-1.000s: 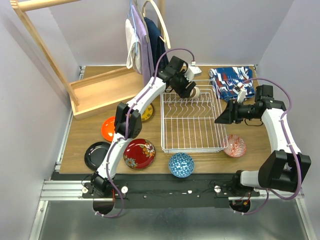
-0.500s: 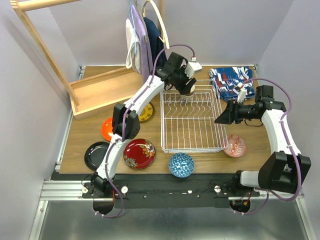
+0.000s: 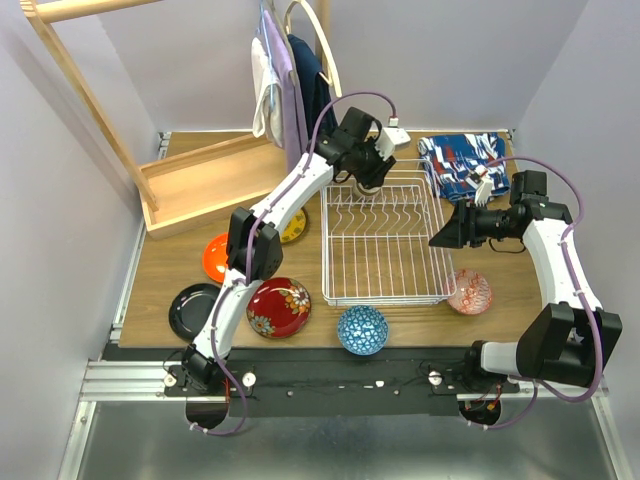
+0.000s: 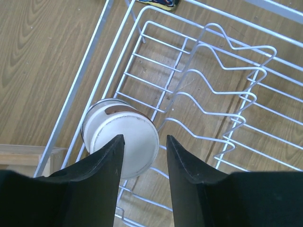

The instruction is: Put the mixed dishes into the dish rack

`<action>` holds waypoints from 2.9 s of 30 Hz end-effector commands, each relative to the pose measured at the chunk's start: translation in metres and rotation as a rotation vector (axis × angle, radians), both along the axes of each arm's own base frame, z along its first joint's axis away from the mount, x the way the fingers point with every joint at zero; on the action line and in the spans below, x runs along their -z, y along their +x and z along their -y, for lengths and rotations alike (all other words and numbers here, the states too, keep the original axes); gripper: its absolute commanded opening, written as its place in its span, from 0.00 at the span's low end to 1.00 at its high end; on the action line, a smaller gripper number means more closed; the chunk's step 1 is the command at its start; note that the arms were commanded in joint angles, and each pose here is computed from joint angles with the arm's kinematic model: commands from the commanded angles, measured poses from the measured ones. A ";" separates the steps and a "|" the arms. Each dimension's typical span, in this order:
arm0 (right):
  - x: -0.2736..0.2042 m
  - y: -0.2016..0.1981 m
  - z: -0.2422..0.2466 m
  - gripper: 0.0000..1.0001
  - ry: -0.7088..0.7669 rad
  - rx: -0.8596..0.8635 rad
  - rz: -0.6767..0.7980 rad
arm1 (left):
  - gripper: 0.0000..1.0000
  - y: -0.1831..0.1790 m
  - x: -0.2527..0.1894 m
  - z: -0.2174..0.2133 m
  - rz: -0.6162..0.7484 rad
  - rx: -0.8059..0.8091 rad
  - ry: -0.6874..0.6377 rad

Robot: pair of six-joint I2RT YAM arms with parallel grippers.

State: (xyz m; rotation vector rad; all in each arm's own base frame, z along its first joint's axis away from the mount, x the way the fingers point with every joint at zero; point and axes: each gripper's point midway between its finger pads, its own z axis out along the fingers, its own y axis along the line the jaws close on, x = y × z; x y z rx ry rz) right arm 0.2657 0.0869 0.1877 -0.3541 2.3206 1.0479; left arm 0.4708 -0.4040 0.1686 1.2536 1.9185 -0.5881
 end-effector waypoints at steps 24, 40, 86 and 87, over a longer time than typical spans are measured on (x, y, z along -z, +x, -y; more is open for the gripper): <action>0.007 0.003 0.007 0.66 -0.024 0.029 -0.006 | 0.88 0.004 -0.003 -0.019 0.310 0.007 0.134; 0.007 0.003 0.012 0.66 -0.041 0.046 -0.005 | 0.86 0.022 0.032 -0.012 0.309 0.040 0.218; 0.016 0.007 0.019 0.66 -0.053 0.075 -0.036 | 0.46 -0.007 0.060 0.019 -0.026 0.137 0.048; 0.016 0.007 0.019 0.66 -0.054 0.074 -0.035 | 0.47 -0.006 0.061 0.020 -0.022 0.136 0.048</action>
